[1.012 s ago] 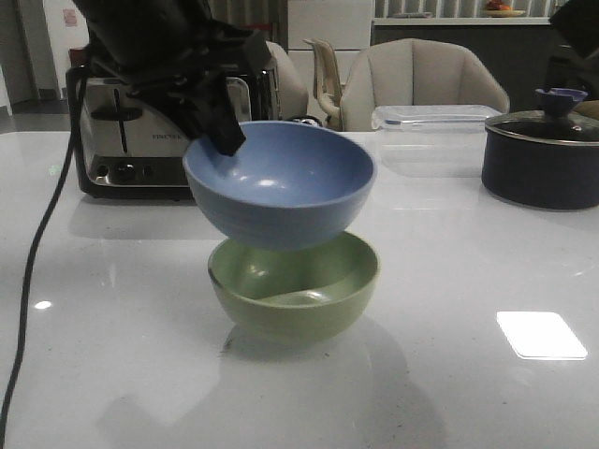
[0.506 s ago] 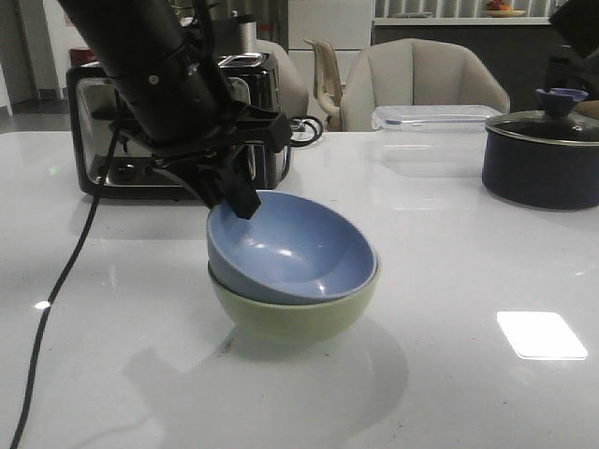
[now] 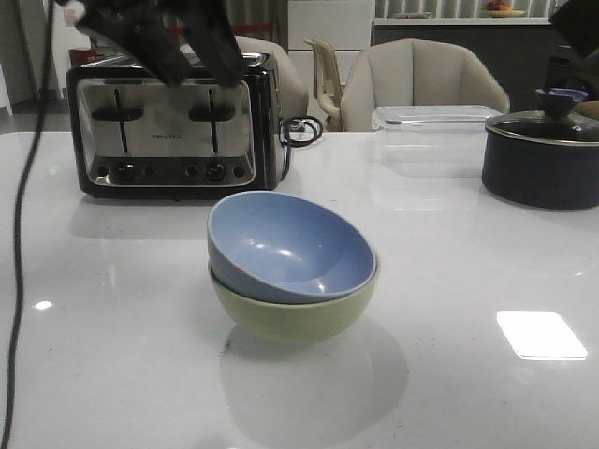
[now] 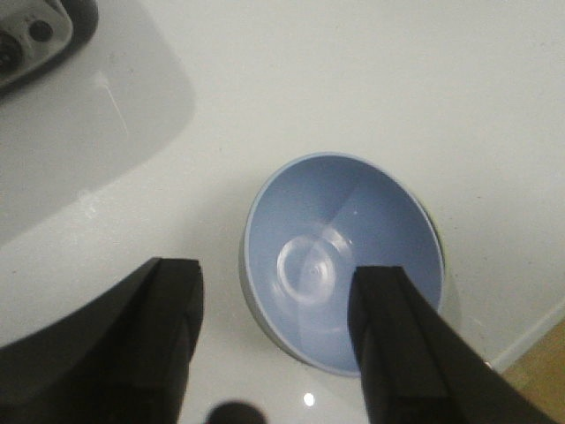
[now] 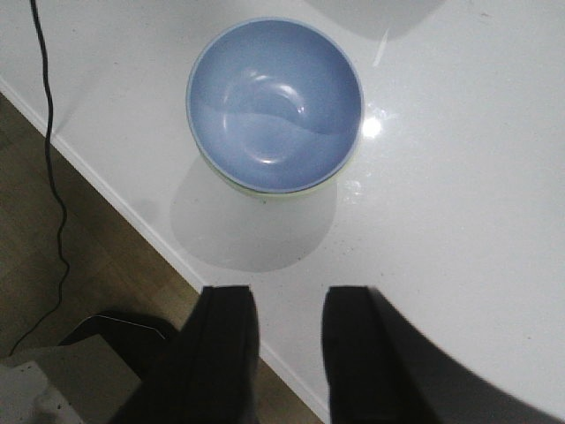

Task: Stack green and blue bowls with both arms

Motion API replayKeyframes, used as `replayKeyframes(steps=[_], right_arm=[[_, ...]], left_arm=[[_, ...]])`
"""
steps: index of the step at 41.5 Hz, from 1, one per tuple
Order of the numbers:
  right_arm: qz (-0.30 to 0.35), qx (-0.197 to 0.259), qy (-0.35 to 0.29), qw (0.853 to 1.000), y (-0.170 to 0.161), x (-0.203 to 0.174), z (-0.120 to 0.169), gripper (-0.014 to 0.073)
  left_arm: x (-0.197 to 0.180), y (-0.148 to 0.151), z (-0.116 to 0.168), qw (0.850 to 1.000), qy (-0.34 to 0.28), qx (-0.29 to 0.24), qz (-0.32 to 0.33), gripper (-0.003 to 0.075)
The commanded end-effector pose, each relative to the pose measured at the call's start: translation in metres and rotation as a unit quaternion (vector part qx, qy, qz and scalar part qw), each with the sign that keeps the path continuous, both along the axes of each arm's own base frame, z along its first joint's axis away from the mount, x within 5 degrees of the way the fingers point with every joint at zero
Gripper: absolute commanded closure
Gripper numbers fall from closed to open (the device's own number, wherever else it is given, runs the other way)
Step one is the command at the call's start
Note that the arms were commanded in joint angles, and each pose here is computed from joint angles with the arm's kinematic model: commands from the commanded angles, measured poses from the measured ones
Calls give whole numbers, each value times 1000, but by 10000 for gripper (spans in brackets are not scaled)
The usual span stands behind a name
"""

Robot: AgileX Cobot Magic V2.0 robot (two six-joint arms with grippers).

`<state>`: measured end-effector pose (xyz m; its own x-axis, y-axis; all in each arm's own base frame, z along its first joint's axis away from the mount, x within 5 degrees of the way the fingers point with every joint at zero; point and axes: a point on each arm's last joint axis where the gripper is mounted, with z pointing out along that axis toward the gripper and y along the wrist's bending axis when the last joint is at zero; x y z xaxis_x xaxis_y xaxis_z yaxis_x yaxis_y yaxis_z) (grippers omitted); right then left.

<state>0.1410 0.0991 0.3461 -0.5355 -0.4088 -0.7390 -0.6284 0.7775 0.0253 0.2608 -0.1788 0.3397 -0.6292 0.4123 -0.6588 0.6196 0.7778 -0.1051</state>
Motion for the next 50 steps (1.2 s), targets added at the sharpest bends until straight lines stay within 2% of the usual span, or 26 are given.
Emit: replayKeyframes(steps=[1,10,22,32,37,40,45,50], right_arm=[[-6,27,-40,999,0,2,14,271],[-6,27,-40,999,0,2,14,271],[-6,26,-40,999,0,2,14,271],[-6,26,-40,999,0,2,14,271],[-5,25,-38,999,0,1,14,335],[-5,24,-36,999,0,1,14,428],[-5,23,-34,999,0,1,13,561],[-4,20,-30,999,0,0,12,548]], left_arm=[[-33,19,38,997,-68,-38,-6,283],[-96,62,41,992,-120,-35,-11,283],[-162,105,17,985,-163,-48,-9,283],[-179,116,3,982,-180,-59,-6,283],[-179,116,4,982,-180,-60,-4,290],[-178,116,3,982,-180,-58,-3,334],[-177,118,3,983,-175,-59,14,456],[-176,118,3,983,-176,-57,14,577]])
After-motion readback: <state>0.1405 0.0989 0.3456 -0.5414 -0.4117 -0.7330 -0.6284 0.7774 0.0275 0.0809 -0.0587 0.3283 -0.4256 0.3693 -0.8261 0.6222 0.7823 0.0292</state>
